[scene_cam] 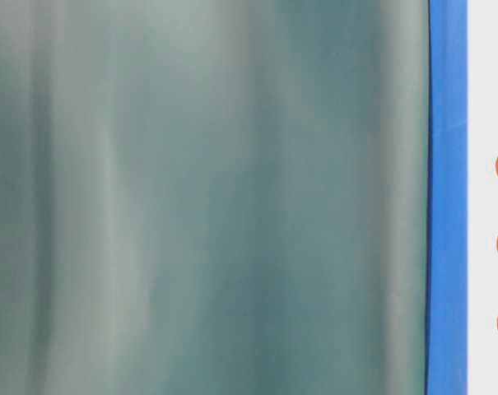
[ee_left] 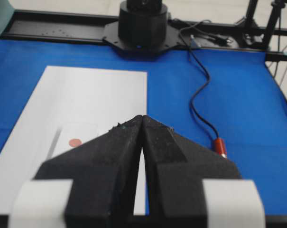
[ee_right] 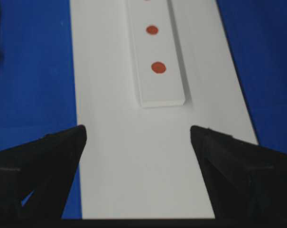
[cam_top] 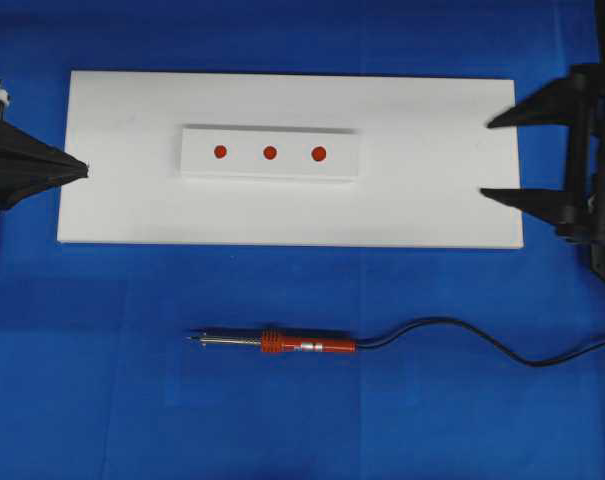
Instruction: Touch the tip of the soldering iron to the mark.
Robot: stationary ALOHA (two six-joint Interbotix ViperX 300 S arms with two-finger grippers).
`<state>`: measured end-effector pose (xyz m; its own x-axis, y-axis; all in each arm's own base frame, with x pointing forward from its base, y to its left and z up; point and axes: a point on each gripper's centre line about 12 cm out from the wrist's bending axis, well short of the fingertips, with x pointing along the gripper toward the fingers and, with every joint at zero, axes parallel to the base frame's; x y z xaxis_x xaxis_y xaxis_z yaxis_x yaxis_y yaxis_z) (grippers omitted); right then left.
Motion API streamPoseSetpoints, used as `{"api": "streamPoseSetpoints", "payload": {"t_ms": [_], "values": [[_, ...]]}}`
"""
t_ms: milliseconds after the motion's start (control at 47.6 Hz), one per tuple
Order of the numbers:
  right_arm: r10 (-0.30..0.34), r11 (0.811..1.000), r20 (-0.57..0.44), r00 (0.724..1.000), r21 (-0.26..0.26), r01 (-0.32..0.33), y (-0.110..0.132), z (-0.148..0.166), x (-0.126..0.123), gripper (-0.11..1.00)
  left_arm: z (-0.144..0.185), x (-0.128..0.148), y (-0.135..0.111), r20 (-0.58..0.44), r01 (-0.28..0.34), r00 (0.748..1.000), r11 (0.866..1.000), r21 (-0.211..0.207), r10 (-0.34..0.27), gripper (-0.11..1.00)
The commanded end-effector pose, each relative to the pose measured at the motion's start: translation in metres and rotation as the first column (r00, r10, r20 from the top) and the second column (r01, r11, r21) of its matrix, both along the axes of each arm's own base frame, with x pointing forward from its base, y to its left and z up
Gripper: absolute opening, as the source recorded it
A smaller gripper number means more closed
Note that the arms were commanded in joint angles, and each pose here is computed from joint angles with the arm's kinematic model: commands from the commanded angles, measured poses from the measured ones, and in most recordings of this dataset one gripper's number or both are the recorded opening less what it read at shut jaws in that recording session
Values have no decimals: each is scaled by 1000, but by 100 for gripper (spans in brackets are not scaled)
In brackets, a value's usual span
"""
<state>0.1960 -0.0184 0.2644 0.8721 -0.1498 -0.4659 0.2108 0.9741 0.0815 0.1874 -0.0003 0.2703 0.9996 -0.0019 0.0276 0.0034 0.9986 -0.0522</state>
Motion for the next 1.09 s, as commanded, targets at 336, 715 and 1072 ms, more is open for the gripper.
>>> {"api": "streamPoseSetpoints", "payload": {"t_ms": [336, 715, 1072], "values": [[8, 999, 116, 993, 32, -11, 1, -28, -25, 88, 5, 1, 0, 14, 0, 1000, 1000, -2, 0, 0], [8, 999, 121, 993, 32, -12, 1, -26, -25, 88, 5, 1, 0, 14, 2, 1000, 1000, 0, -2, 0], [8, 999, 123, 992, 31, -12, 1, -26, -25, 88, 5, 1, 0, 15, 0, 1000, 1000, 2, 0, 0]]}}
